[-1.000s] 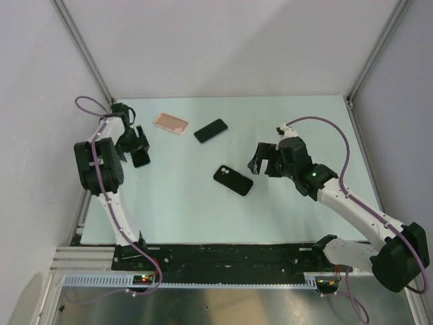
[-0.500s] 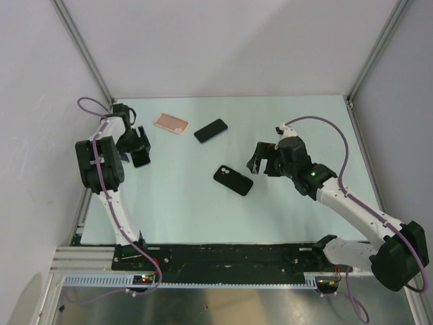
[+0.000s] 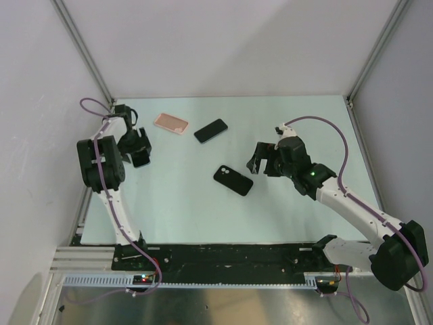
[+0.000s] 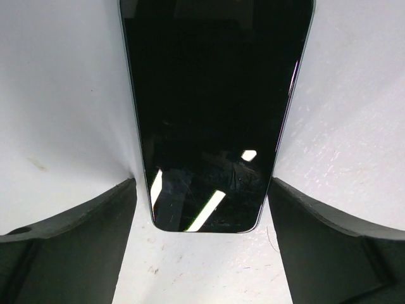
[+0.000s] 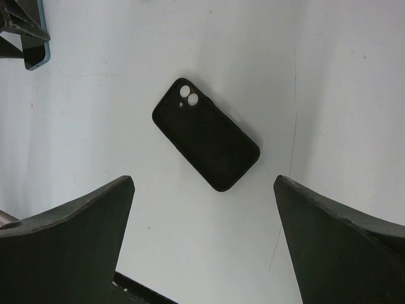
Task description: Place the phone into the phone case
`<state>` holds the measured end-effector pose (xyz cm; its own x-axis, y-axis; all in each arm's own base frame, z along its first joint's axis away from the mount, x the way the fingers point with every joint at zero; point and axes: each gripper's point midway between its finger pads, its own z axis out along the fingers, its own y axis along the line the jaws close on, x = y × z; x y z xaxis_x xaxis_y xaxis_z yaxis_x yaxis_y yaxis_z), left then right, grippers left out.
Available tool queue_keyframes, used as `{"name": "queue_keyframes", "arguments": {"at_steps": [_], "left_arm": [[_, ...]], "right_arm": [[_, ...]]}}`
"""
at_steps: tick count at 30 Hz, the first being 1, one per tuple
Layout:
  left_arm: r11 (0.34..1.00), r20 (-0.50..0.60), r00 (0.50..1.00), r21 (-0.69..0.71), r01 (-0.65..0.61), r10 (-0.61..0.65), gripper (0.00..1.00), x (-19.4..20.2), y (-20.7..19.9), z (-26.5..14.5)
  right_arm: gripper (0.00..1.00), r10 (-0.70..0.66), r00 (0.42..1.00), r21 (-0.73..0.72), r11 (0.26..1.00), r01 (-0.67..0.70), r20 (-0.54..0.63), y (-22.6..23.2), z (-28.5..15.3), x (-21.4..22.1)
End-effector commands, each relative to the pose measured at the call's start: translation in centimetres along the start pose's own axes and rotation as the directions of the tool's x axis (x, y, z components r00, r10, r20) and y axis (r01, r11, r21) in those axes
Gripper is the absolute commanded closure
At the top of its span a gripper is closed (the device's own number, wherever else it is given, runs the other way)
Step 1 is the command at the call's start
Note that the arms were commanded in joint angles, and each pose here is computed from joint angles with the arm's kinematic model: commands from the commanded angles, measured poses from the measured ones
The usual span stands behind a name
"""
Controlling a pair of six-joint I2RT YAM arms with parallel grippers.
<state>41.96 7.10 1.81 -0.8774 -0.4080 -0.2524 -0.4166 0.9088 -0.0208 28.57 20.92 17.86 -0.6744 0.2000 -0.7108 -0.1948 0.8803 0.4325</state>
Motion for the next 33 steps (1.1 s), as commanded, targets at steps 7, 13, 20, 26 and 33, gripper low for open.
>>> {"name": "queue_keyframes", "arguments": {"at_steps": [7,13,20,26,33], "left_arm": [[1.0,-0.005,1.0,-0.013,-0.008,0.008,0.22,0.0,-0.2,0.1],[1.0,-0.019,1.0,-0.007,0.002,-0.002,0.34,0.8,-0.4,0.1],[0.998,-0.042,0.997,-0.012,0.067,-0.067,0.38,3.2,-0.9,-0.8],[0.988,-0.062,0.986,0.0,0.154,-0.154,0.39,5.6,-1.9,-1.9],[0.954,-0.095,0.95,0.004,0.3,-0.298,0.4,9.3,-3.6,-3.1]], "right_arm": [[0.0,-0.008,1.0,-0.031,0.999,0.009,0.03,0.8,-0.2,-0.7],[0.0,-0.008,0.999,-0.031,0.999,0.009,0.031,0.8,-0.3,-0.8],[0.0,-0.005,1.0,-0.033,0.999,0.006,0.024,0.9,-0.2,-0.6],[0.0,-0.003,1.0,-0.03,1.0,0.004,0.018,0.9,-0.3,-0.3],[0.0,-0.005,1.0,-0.027,1.0,0.005,0.016,0.9,-0.3,-0.1]]}}
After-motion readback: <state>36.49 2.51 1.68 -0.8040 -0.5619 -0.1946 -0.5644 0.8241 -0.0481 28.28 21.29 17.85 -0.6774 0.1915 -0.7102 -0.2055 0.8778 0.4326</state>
